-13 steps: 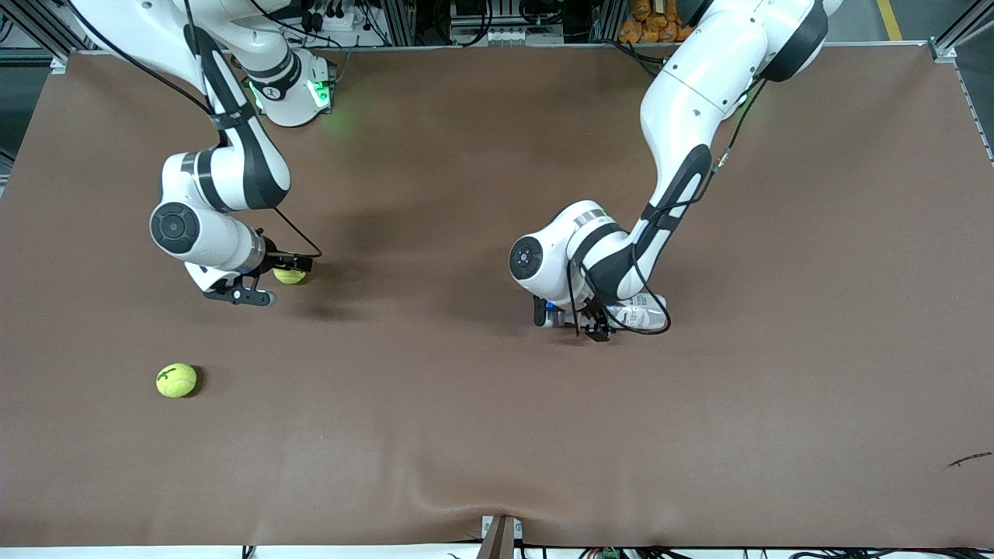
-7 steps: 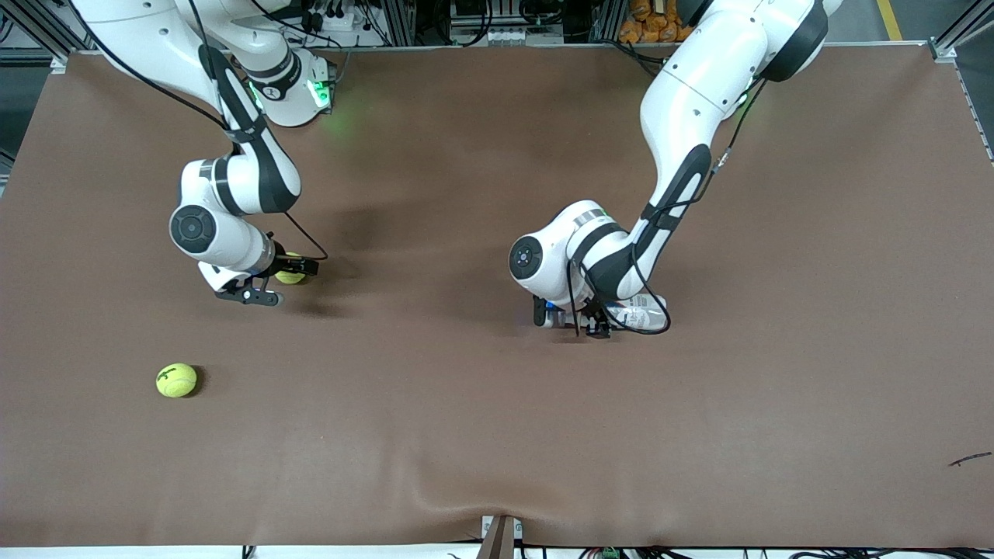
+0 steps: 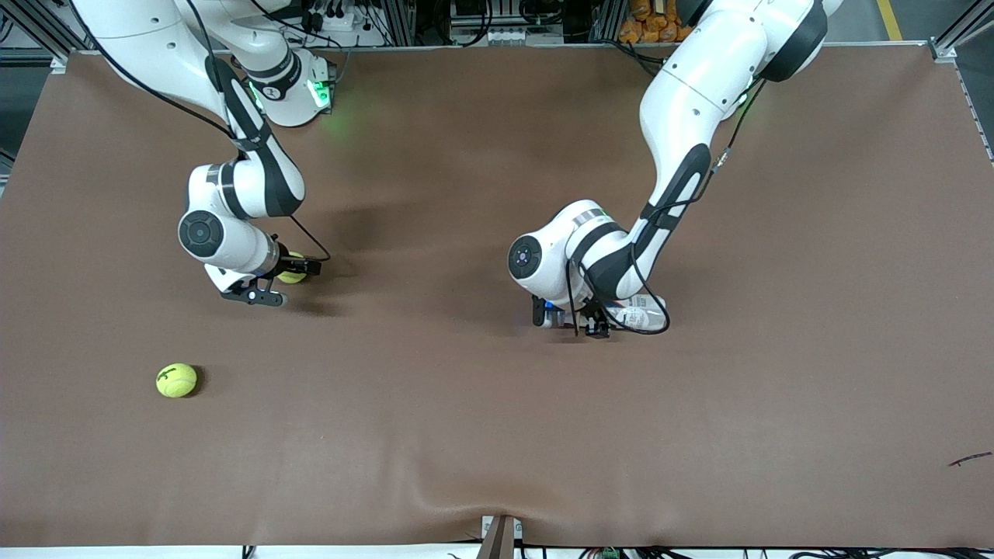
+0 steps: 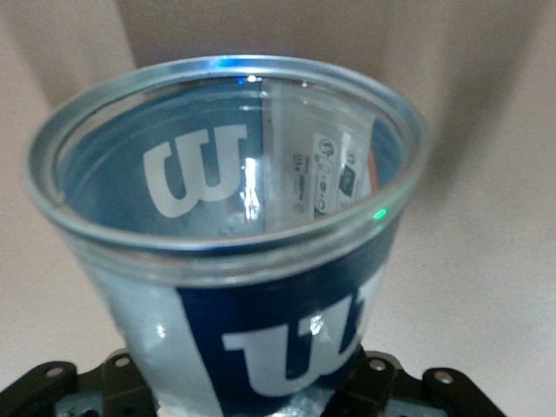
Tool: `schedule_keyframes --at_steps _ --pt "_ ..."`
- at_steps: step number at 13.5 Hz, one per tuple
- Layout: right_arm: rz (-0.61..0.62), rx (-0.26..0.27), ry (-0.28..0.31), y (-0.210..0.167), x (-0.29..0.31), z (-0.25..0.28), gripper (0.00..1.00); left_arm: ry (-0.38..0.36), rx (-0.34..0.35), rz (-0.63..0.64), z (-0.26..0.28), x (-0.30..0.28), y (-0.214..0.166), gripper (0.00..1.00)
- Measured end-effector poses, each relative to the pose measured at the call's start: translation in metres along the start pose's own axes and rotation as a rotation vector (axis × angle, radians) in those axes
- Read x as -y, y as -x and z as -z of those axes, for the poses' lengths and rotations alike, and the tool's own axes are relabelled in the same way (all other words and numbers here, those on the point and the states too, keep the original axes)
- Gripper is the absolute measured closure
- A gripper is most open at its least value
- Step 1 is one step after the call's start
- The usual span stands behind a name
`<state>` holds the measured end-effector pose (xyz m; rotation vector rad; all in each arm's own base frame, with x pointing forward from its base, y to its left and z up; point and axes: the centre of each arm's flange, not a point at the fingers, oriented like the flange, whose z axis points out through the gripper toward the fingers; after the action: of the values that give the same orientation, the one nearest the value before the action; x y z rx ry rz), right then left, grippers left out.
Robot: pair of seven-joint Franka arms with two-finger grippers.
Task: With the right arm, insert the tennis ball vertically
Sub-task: 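Lower the right gripper onto the nearer tennis ball and grasp it, then carry the ball with the right gripper over the can's open rim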
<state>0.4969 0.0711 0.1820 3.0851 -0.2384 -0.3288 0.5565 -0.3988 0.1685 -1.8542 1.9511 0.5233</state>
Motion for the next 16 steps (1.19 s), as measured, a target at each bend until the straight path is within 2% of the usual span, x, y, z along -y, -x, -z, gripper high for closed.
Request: schedule_keyframes --at_steps 2,3,5,7,11,14,16 --pt "-0.001 0.004 0.002 0.0 -0.001 -0.002 0.0 -0.021 -0.021 0.006 0.015 0.003 -0.002 0.28" --pt "-0.002 0.005 0.002 0.0 -0.001 -0.003 0.09 -0.04 -0.039 0.016 0.029 0.006 -0.001 0.28" --pt "-0.004 0.004 0.002 0.0 -0.001 -0.002 0.33 -0.087 -0.095 0.031 0.071 0.009 0.0 0.28" --pt "-0.012 0.0 0.0 -0.002 -0.005 -0.001 0.34 -0.133 -0.173 0.075 0.112 0.006 -0.007 0.28" --pt "-0.043 -0.016 -0.014 -0.008 -0.021 0.025 0.34 -0.224 -0.398 0.252 0.159 0.006 -0.023 0.28" --pt "-0.043 0.004 -0.021 -0.008 -0.021 0.075 0.34 -0.258 -0.586 0.424 0.184 0.01 -0.03 0.28" --pt "-0.05 0.046 -0.021 -0.015 -0.025 0.117 0.34 -0.253 -0.722 0.554 0.202 0.01 -0.034 0.28"
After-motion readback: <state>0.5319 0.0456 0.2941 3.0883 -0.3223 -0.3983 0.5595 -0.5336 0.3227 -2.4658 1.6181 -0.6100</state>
